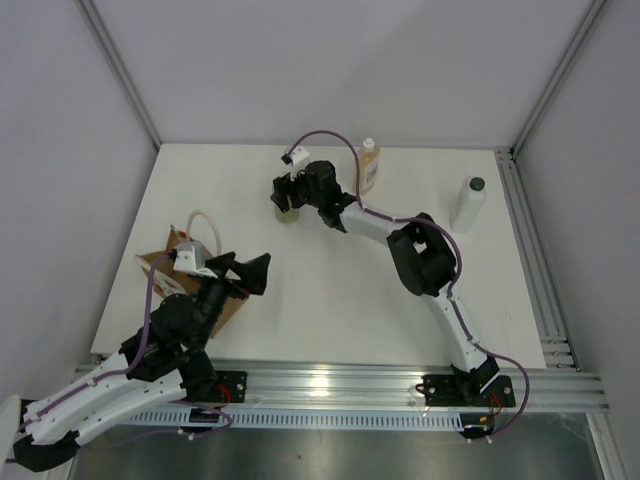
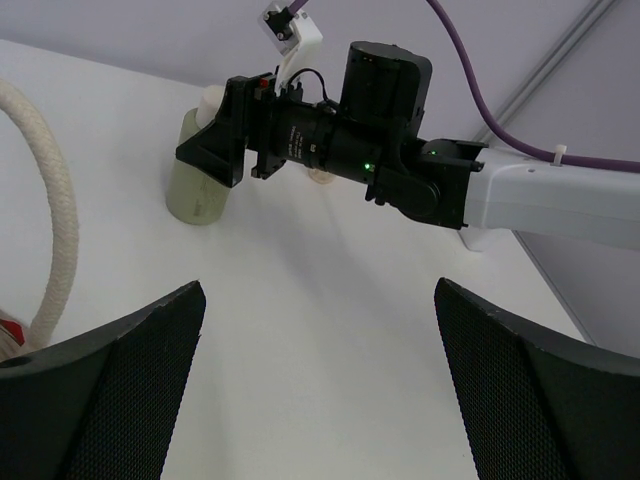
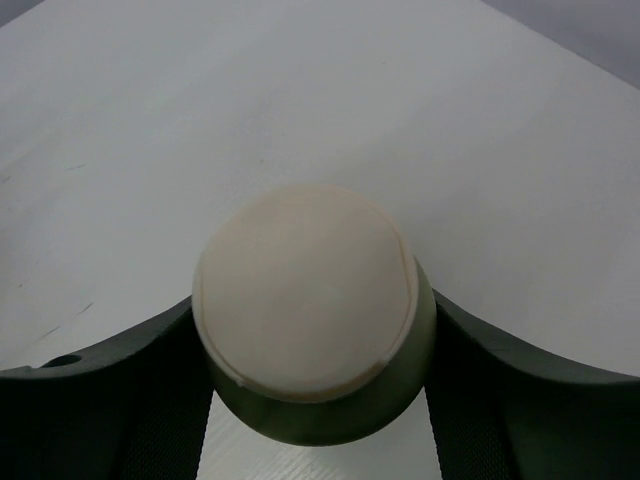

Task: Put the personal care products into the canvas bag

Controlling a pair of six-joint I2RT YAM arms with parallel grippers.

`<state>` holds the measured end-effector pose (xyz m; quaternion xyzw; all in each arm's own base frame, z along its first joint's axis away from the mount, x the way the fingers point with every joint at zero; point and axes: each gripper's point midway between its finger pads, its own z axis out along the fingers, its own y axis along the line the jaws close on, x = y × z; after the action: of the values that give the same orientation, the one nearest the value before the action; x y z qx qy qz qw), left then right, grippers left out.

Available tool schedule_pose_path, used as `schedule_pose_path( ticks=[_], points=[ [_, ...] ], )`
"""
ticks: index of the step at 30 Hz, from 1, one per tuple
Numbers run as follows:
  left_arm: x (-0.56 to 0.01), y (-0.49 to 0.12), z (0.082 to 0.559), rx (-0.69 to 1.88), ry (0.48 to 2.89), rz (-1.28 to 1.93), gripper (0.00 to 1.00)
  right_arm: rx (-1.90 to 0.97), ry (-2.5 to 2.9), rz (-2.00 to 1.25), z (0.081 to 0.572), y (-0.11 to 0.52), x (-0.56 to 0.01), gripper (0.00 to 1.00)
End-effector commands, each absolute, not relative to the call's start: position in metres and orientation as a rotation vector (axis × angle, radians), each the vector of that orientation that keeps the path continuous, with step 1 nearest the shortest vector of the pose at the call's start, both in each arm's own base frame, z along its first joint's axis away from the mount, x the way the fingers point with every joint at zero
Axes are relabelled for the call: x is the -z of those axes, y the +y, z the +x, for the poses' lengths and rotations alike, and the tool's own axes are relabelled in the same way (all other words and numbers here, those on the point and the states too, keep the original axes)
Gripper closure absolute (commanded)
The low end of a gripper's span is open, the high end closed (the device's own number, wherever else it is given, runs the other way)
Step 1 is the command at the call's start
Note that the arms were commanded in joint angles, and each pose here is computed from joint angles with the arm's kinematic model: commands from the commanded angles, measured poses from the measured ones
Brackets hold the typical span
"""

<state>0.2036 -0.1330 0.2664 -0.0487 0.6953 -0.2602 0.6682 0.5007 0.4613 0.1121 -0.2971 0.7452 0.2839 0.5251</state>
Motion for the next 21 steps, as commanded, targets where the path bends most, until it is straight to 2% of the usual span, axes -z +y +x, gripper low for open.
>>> schedule_pose_path(
  ticks=[1,3,4,5,7,9,11,12,17,21],
  points=[
    [-0.277,-0.139,0.204,0.607,1.548,-0.1,0.01,-0.717,1.621,-0.703,0.495,0.469,-0.166,0.31],
    [-0.276,-0.142,0.205,0.595,1.561,-0.082,0.01,-0.735,1.618,-0.714,0.482,0.463,-0.159,0.38],
    [-0.278,-0.143,0.206,0.593,1.563,-0.08,0.01,-0.752,1.587,-0.709,0.474,0.46,-0.179,0.39],
    [-0.273,-0.146,0.207,0.577,1.582,-0.068,0.01,-0.767,1.622,-0.721,0.462,0.456,-0.163,0.4],
    [-0.272,-0.149,0.208,0.573,1.593,-0.059,0.01,-0.792,1.573,-0.723,0.441,0.455,-0.184,0.41],
    [-0.271,-0.149,0.208,0.568,1.598,-0.058,0.01,-0.779,1.605,-0.731,0.419,0.446,-0.161,0.42],
    [-0.271,-0.147,0.208,0.563,1.594,-0.067,0.01,-0.789,1.585,-0.735,0.394,0.443,-0.167,0.43],
    [-0.27,-0.146,0.208,0.561,1.594,-0.07,0.01,-0.765,1.618,-0.736,0.38,0.433,-0.144,0.43],
    [-0.271,-0.147,0.208,0.565,1.589,-0.063,0.01,-0.648,1.622,-0.781,0.312,0.423,-0.129,0.38],
    [-0.269,-0.153,0.209,0.556,1.615,-0.033,0.01,-0.645,1.624,-0.813,0.269,0.416,-0.121,0.25]
  ],
)
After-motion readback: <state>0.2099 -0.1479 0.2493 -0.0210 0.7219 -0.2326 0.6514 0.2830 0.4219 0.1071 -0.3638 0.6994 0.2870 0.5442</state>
